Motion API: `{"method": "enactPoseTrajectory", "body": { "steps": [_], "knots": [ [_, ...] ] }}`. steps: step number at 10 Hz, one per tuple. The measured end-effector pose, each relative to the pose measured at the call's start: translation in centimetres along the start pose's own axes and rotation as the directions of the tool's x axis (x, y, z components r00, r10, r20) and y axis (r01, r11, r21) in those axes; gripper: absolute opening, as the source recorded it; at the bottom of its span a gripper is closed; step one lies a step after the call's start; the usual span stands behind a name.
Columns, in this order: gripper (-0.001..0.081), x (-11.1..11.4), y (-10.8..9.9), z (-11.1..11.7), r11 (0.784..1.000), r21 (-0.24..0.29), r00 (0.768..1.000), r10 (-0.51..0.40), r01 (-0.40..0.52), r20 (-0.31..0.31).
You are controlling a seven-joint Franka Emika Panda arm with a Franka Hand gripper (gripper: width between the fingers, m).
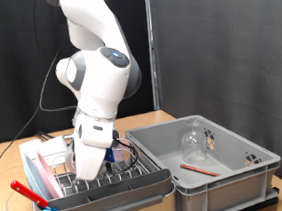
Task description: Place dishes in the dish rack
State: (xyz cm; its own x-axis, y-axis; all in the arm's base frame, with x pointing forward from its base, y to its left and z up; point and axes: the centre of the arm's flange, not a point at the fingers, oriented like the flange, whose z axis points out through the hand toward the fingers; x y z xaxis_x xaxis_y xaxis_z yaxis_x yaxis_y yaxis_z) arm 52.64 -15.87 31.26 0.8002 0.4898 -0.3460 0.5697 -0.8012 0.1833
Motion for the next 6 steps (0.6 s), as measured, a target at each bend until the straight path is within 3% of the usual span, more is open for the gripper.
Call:
{"method": "enactPoseTrajectory", "body": {
  "steps": [3, 6],
  "knots": [
    [0.0808, 3.3, -1.8, -1.2, 0.998, 0.004, 0.997, -0.066, 0.066, -0.032],
    [0.0808, 5.1, -5.8, -2.8, 0.979, 0.08, 0.981, -0.183, 0.187, -0.057]
  ]
}}
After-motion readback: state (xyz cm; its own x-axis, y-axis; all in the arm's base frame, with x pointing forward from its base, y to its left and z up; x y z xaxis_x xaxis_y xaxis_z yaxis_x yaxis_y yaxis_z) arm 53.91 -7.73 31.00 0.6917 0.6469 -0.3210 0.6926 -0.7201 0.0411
